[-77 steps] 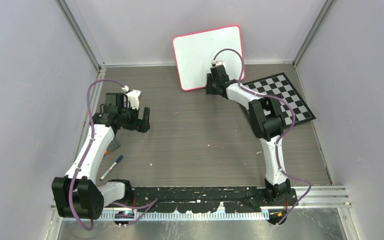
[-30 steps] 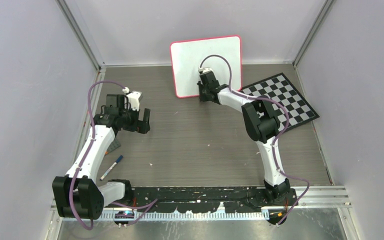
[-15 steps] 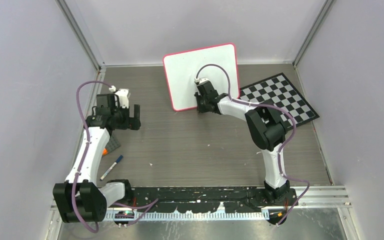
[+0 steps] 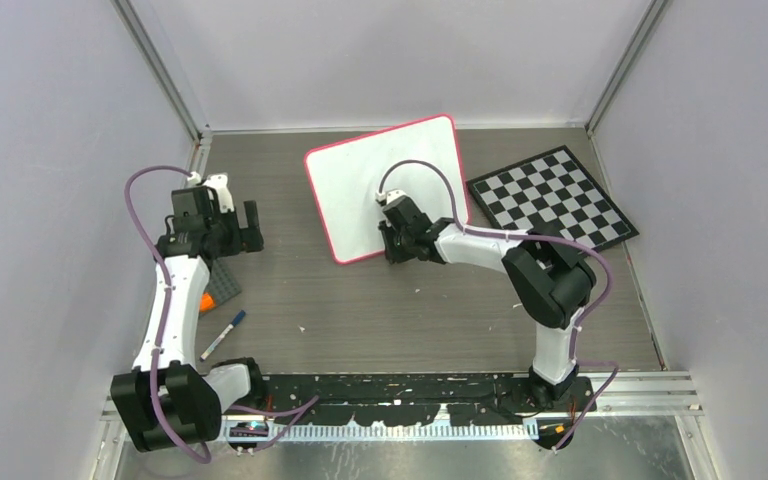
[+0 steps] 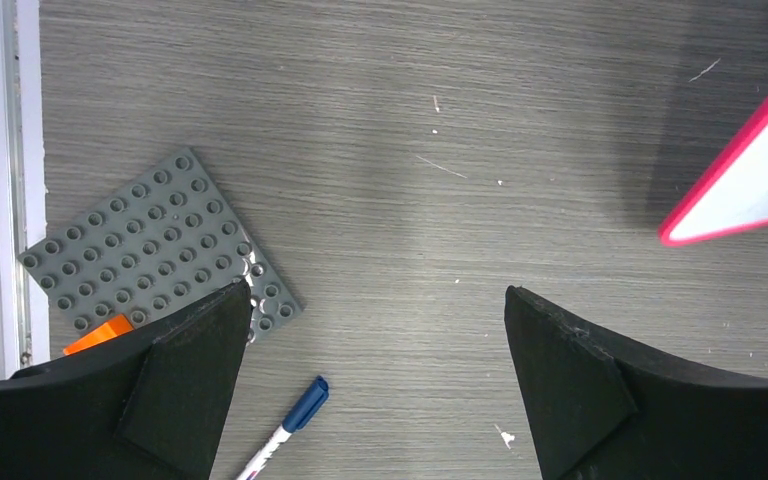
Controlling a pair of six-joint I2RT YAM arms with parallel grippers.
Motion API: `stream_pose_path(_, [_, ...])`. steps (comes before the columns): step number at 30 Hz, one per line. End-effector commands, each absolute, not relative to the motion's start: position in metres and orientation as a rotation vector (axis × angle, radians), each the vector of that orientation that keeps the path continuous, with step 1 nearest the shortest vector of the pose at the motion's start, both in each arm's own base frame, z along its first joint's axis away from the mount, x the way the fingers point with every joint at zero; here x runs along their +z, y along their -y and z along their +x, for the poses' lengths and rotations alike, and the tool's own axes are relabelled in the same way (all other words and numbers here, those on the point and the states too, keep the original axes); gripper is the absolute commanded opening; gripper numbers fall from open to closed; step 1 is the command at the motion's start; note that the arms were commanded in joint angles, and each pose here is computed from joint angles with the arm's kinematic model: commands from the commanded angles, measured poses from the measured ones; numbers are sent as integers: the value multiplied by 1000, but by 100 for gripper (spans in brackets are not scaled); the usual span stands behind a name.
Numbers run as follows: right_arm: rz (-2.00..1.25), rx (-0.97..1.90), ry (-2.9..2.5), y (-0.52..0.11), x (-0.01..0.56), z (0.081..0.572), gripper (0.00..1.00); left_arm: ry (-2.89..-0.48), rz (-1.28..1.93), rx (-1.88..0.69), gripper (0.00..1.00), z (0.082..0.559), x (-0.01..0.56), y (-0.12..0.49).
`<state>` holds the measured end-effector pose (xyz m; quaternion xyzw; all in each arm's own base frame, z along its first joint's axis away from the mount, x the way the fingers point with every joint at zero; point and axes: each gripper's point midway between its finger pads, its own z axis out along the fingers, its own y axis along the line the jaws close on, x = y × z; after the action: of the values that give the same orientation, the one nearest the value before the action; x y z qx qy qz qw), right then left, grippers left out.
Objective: Write a sentence on the whiteboard
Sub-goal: Move the whiteboard to the center of the board.
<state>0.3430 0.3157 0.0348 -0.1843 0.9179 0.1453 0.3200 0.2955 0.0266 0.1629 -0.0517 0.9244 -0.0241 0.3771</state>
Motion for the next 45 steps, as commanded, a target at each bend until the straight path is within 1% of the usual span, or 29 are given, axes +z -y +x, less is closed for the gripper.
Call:
stream_pose_path(1, [-529, 547, -2423, -337, 52, 301, 0, -2286, -144, -52, 100, 312, 186, -30])
stream_pose_path(7, [-593, 594, -2450, -333, 44, 270, 1, -2299, -144, -59, 100, 313, 183, -30])
stream_pose_path(8, [-601, 601, -2458, -331, 43, 266, 8, -2302, -134, -68, 100, 313, 182, -28])
stream_pose_path(10, [-623, 614, -2462, -328, 45, 260, 29, -2310, -90, -107, 100, 312, 182, -22])
stream_pose_path(11, [-635, 624, -2452, -327, 51, 257, 37, -2312, -66, -131, 100, 312, 182, -18])
stream_pose_path(13, [-665, 645, -2422, -326, 64, 253, 49, -2312, 18, -206, 100, 308, 185, -5])
stream_pose_path(15, [-709, 653, -2383, -322, 80, 250, 63, -2296, 181, -316, 100, 300, 190, 15])
stream_pose_path(17, [-751, 648, -2375, -314, 92, 246, 71, -2259, 308, -397, 100, 291, 196, 30])
stream_pose_path(18, [-757, 640, -2398, -306, 94, 243, 72, -2241, 353, -406, 100, 288, 198, 33])
stream_pose_path(23, [-653, 571, -2431, -264, 98, 254, 70, -2251, 366, -382, 98, 290, 188, 30])
stream_pose_path(27, [-519, 426, -2419, -222, 97, 277, 63, -2276, 365, -423, 96, 292, 175, 35])
stream_pose_path(29, [-477, 298, -2391, -203, 98, 289, 57, -2283, 351, -433, 96, 294, 172, 36])
stream_pose_path(31, [-439, 191, -2372, -190, 97, 300, 55, -2285, 329, -423, 96, 298, 167, 35])
stream_pose_path(39, [-397, 91, -2391, -182, 80, 328, 55, -2259, 278, -408, 93, 303, 153, 36])
stream_pose_path(45, [-356, 159, -2407, -175, 67, 348, 55, -2246, 278, -410, 93, 304, 155, 37])
